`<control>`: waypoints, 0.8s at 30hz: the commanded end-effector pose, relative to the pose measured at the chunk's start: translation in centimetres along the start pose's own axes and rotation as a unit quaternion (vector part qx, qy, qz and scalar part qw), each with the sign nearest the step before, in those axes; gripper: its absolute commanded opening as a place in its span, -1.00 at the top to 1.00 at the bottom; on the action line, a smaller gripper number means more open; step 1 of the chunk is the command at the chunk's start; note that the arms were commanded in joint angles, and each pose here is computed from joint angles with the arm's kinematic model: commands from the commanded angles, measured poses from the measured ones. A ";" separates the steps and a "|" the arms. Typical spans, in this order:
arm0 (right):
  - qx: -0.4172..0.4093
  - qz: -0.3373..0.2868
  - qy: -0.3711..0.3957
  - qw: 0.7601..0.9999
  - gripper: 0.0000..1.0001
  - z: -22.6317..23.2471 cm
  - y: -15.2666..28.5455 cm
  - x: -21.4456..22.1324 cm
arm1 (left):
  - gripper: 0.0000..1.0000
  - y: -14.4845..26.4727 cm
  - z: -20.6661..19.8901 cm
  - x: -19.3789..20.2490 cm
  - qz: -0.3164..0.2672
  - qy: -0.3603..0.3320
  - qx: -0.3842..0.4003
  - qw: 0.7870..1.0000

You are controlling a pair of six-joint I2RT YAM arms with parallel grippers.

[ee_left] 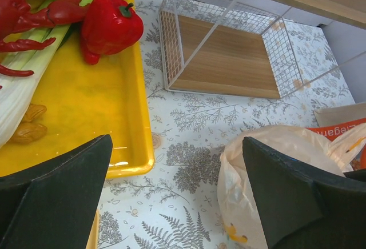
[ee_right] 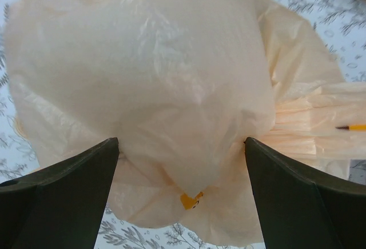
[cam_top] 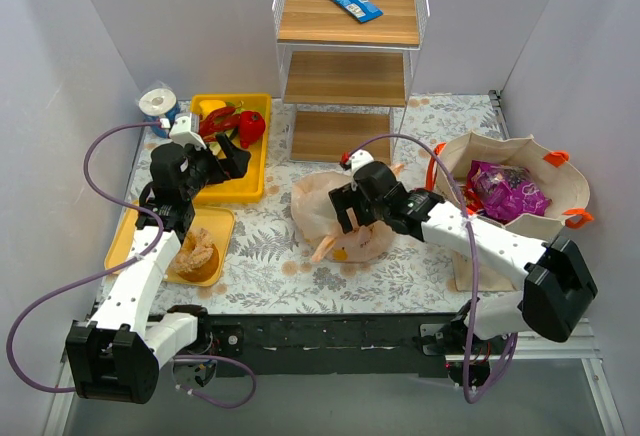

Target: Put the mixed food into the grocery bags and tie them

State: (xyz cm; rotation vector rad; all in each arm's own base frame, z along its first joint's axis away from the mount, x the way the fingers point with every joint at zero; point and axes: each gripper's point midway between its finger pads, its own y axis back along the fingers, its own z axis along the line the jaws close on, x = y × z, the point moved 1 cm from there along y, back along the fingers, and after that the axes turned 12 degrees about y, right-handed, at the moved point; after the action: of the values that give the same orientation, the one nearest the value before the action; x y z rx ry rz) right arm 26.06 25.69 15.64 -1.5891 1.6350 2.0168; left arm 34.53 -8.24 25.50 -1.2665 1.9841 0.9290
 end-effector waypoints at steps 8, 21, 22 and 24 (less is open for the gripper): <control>-0.041 0.131 0.003 0.991 -0.97 2.1 -4.5 6.3 | -0.96 0.3 -0.2 0.5 0.008 -0.009 0.016 1.000; -0.066 0.039 -0.024 0.997 0.97 2.6 0.9 -0.3 | -0.96 0.2 -0.2 0.6 0.010 -0.009 0.015 1.000; -0.074 0.016 -0.024 0.997 0.97 2.7 2.0 -1.7 | -0.96 0.2 -0.1 0.7 0.010 -0.009 0.014 1.000; -0.097 -0.056 -0.025 0.993 0.97 2.8 5.0 -5.5 | -0.96 0.1 -0.1 0.7 0.010 -0.009 0.014 1.000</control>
State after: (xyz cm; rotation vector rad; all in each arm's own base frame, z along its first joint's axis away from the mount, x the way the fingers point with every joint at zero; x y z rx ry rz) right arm 23.91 26.32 12.64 -1.4766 1.7248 2.2274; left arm 34.26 -8.65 24.90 -1.2336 2.0063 0.9213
